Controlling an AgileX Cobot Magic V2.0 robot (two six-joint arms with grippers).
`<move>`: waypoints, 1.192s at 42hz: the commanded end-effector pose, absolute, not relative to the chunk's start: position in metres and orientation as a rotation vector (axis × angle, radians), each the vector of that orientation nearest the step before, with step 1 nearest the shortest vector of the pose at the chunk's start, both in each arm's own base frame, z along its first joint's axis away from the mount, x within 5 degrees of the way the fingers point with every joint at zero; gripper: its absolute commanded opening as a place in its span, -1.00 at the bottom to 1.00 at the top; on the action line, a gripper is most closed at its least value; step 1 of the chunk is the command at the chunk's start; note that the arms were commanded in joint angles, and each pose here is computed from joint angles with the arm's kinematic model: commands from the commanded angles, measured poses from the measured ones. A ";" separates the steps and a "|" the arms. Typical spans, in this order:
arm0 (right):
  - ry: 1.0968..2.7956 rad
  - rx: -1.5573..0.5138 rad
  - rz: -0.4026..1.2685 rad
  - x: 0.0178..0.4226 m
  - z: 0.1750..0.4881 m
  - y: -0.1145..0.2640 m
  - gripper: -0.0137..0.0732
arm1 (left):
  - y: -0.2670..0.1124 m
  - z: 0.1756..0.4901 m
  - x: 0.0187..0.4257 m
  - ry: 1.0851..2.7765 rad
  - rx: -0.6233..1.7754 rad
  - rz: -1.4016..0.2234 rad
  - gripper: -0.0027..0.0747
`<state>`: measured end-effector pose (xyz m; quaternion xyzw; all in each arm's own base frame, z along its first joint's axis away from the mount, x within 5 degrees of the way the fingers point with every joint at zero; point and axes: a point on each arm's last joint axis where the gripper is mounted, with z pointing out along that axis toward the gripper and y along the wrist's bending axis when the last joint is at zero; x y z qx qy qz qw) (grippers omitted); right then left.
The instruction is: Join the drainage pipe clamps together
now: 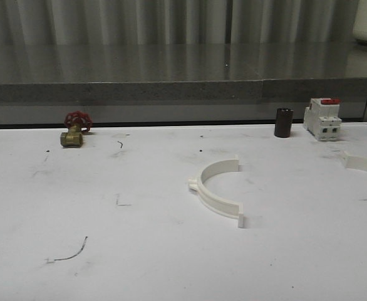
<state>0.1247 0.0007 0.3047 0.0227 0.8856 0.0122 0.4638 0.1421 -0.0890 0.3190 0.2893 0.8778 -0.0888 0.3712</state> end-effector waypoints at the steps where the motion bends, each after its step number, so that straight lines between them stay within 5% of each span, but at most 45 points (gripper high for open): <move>1: 2.089 0.042 0.019 0.129 0.318 0.000 0.39 | -0.092 0.331 0.146 2.174 0.709 -0.254 -0.06; 17: 2.127 0.064 0.048 0.137 0.321 0.001 0.39 | -0.092 0.330 0.147 2.178 0.711 -0.253 -0.06; 34: 2.607 0.156 -0.021 0.247 0.308 -0.017 0.39 | -0.093 0.330 0.147 2.180 0.708 -0.259 -0.06; 50: 2.751 0.161 -0.055 0.329 0.260 -0.028 0.39 | -0.093 0.330 0.147 2.180 0.708 -0.259 -0.06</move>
